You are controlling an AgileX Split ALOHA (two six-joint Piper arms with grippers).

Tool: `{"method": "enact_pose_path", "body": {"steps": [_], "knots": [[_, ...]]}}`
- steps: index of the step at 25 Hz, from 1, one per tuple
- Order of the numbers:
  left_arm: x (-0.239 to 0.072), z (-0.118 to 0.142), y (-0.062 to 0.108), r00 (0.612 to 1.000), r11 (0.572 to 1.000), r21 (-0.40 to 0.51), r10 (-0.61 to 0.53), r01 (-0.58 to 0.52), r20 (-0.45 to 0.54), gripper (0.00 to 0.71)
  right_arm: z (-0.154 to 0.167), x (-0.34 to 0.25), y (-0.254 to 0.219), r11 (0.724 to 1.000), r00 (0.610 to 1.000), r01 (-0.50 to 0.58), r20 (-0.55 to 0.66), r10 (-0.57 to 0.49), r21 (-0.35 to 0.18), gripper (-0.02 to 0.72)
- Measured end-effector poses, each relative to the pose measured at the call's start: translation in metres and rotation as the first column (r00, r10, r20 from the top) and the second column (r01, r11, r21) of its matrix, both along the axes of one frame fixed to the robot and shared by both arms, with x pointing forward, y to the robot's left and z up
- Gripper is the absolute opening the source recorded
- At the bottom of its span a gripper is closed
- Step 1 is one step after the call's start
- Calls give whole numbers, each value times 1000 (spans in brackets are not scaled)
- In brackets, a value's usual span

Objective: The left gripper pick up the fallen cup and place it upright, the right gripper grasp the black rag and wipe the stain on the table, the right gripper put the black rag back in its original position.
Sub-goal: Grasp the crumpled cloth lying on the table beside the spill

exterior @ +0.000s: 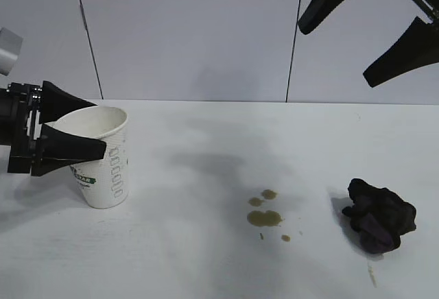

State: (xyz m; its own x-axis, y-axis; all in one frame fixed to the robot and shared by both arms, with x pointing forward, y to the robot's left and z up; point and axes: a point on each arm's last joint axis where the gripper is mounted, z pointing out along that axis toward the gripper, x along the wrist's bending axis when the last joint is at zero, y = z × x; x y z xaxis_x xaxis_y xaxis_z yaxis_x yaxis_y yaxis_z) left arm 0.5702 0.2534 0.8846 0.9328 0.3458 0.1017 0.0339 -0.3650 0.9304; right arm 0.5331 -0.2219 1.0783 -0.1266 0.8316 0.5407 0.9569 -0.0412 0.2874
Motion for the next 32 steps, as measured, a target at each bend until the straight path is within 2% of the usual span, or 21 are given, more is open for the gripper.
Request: {"method": "enact_pose_path", "body": {"steps": [8, 10, 12, 15, 18, 20, 22, 23, 28, 30, 32], "knots": [[-5, -4, 5, 997, 1000, 18, -20, 22, -78, 664, 0, 0, 0, 1000, 1000, 1, 1, -1, 0, 633], [-7, -9, 7, 993, 997, 67, -24, 32, -116, 664, 0, 0, 0, 1000, 1000, 1, 1, -1, 0, 633], [-9, -17, 12, 984, 988, 154, 3, 25, -177, 664, 0, 0, 0, 1000, 1000, 1, 2, -1, 0, 633], [-9, -29, 22, 953, 955, 294, 124, -39, -275, 664, 0, 0, 0, 1000, 1000, 1, 2, -1, 0, 633], [-3, -26, 35, 898, 890, 417, 325, -184, -298, 664, 0, 0, 0, 1000, 1000, 1, 2, -1, 0, 633], [2, -15, 46, 832, 817, 478, 485, -323, -268, 664, 0, 0, 0, 1000, 1000, 1, 2, -1, 0, 633], [6, 4, 54, 770, 745, 496, 601, -445, -212, 664, 0, 0, 0, 1000, 1000, 1, 2, -1, 0, 633], [7, 17, 58, 745, 711, 493, 644, -501, -172, 664, 0, 0, 0, 1000, 1000, 1, 2, -1, 0, 633], [2, 89, 70, 669, 585, 425, 741, -690, 66, 664, 0, 0, 0, 1000, 1000, -7, 8, 7, -3, 633], [-5, 117, 79, 616, 534, 374, 776, -758, 139, 664, 0, 0, 0, 1000, 1000, -8, 9, 8, -3, 633], [-14, 150, 89, 548, 492, 279, 817, -825, 178, 664, 0, 0, 0, 1000, 1000, -10, 13, 10, -5, 633]]}}
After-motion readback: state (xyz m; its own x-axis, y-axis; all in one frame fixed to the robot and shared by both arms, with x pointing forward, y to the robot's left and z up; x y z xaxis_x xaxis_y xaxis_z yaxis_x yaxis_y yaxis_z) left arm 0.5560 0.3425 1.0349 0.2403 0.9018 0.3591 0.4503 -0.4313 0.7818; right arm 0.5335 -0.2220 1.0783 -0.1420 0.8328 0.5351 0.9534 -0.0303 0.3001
